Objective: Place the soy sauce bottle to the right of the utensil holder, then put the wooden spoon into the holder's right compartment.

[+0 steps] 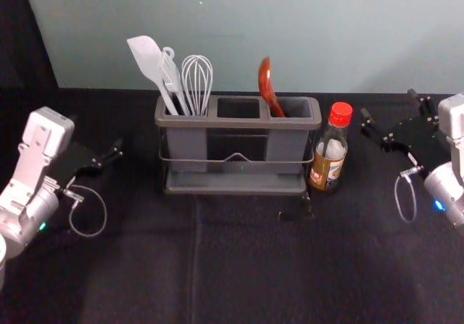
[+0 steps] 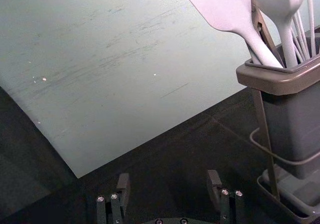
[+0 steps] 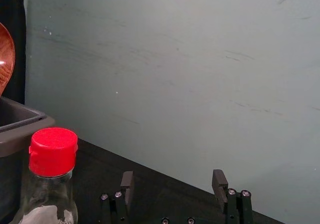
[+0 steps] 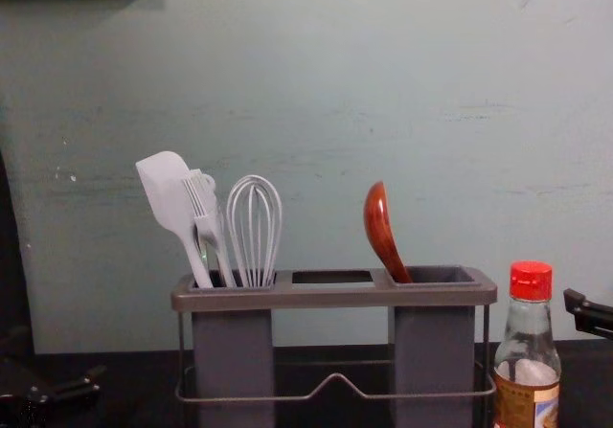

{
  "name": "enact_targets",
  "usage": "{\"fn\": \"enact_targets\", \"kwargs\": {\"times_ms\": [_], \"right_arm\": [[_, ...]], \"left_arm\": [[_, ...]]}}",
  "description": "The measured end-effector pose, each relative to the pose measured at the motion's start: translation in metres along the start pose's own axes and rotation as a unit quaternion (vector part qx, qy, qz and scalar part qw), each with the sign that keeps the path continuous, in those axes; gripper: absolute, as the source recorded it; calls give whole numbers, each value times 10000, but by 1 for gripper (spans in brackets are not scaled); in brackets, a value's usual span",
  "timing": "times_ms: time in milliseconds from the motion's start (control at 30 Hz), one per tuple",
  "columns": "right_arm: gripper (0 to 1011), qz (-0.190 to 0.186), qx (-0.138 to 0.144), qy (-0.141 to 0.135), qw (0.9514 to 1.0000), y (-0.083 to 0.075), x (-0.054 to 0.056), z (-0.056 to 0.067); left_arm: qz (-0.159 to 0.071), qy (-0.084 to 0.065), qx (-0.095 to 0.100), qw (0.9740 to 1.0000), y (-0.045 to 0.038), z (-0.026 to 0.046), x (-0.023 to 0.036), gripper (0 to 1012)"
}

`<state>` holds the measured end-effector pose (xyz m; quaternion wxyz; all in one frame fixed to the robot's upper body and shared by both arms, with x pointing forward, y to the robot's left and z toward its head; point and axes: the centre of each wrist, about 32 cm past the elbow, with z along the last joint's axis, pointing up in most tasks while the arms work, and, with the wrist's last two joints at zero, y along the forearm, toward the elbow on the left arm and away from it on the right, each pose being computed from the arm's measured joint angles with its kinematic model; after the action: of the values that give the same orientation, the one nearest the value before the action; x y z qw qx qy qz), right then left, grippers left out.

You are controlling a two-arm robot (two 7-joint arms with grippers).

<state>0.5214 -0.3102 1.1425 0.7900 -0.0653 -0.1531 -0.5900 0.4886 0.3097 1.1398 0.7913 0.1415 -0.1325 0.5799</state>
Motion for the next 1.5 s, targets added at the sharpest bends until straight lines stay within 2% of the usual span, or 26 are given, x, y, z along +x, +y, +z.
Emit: {"fn": "enact_targets", "kwargs": {"times_ms": [133,333,500,667,867,1100,1500], "right_arm": [[1004,9,30,-14,10000,-13,-8,31],[1004,-314,-123,25,9994,-75,-85,106],[1004,-641,-484,-130,9967,-96,-173,143],[1004,-670,-693,-218,9951,-71,-219,125],[1004,-638,-730,-249,9950,-49,-192,55],[1004,-420,-678,-292,9964,-53,-122,-10],[1004,-348,-634,-339,9968,-64,-122,-20]], "left_arm": [[0,0,0,10000,0,0,0,1005],[0,0,0,10000,0,0,0,1005],[0,0,0,10000,0,0,0,1005],[0,0,0,10000,0,0,0,1005],[0,0,0,10000,0,0,0,1005],[0,0,0,10000,0,0,0,1005],[0,0,0,10000,0,0,0,1005]]}}
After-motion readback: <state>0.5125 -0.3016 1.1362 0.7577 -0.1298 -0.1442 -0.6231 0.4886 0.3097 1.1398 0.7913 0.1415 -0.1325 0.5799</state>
